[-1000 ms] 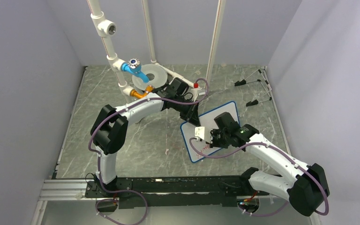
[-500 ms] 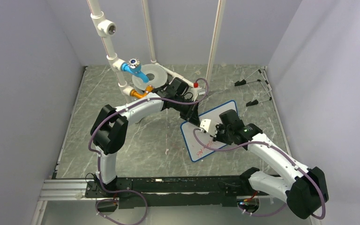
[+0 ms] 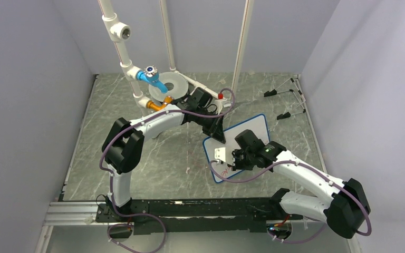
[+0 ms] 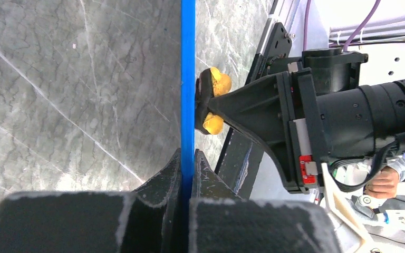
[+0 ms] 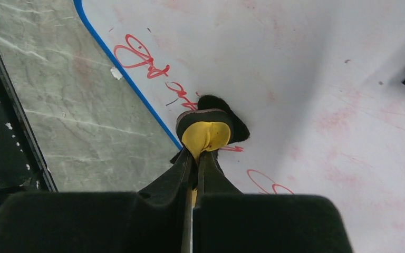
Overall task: Erase the whiteboard
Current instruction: Erase the whiteboard at the center of the board.
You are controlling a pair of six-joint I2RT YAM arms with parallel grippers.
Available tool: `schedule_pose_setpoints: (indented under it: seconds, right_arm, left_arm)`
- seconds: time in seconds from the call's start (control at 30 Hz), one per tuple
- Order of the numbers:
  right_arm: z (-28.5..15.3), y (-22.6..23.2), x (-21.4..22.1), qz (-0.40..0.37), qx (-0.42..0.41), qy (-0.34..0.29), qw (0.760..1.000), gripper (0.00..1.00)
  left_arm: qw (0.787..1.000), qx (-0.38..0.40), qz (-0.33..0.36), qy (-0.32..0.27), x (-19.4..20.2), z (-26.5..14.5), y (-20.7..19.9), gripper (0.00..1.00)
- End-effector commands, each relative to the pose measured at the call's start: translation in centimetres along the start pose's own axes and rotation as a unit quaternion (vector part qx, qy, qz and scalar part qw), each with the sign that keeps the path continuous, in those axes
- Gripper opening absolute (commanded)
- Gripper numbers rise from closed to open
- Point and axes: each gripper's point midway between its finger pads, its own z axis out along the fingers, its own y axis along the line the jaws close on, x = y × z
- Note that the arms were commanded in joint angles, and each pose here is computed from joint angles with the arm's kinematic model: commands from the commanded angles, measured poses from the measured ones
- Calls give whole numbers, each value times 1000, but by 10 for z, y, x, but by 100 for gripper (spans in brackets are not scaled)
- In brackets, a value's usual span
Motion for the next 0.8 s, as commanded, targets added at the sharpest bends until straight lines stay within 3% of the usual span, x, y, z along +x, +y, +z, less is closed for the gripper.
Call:
schedule_pose_setpoints:
  seconds: [0.0, 0.5, 0.6, 0.77]
  right_arm:
    - [4, -4, 6, 6, -1, 28, 1000, 0]
    - [-33, -74, 27, 110, 157, 26, 981, 0]
    - [-34, -73, 21, 105, 149, 12, 983, 0]
    - [-26, -37, 6, 63, 56, -30, 996, 0]
  left_arm:
    - [999, 41, 25, -12, -8, -10, -29, 0]
    - [999, 43, 26, -11, -8, -12, -29, 0]
    - [999, 42, 27, -13, -7, -13, -29, 0]
    - [999, 43, 27, -14, -7, -12, -29, 0]
